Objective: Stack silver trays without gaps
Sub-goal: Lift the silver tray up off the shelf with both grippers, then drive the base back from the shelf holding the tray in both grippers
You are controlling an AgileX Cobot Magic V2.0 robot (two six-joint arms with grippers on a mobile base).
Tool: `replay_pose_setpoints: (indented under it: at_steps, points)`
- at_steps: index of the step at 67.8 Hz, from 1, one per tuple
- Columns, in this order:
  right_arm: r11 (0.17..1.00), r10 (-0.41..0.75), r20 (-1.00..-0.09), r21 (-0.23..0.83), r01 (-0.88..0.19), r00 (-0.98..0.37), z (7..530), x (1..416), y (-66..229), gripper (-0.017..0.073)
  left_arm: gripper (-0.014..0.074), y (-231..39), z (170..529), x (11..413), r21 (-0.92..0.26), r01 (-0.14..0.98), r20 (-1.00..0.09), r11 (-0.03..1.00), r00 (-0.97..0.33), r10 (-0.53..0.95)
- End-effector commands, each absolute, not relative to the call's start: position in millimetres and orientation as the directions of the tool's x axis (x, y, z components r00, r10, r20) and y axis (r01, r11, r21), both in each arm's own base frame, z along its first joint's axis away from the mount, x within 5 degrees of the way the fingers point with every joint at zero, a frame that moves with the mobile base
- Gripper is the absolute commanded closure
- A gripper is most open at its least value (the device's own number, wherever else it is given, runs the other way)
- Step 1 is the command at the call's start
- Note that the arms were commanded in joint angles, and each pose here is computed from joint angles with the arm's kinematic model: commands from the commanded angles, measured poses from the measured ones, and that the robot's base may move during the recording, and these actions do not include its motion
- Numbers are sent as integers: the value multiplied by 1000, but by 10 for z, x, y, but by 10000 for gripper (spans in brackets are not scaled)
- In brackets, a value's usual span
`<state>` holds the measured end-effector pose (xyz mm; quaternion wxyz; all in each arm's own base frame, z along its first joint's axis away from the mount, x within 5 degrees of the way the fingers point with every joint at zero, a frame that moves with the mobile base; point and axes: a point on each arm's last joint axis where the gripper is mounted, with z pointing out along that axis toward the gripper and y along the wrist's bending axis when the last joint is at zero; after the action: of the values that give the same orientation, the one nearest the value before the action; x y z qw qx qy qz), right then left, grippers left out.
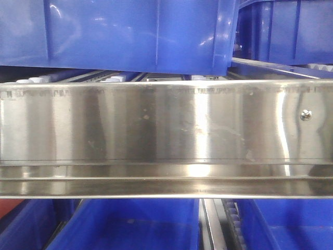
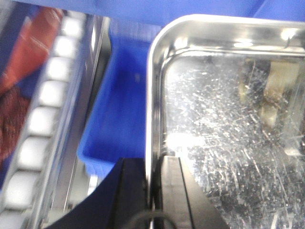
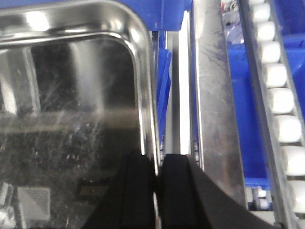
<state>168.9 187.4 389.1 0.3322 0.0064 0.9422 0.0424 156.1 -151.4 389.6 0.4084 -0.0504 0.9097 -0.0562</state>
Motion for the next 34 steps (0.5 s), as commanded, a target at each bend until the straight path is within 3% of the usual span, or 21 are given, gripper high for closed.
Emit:
replay_pose_setpoints:
  at_steps: [1, 34]
  points:
    - [990, 32, -679, 124, -72, -733, 3974, 1624, 1943, 582, 610, -1585, 3949, 1463, -179, 4, -774, 984, -618, -138]
    - [984, 19, -712, 137, -113, -701, 4006, 1621, 1991, 582, 610, -1593, 4008, 1465, -154, 31, -823, 988, -557, -110]
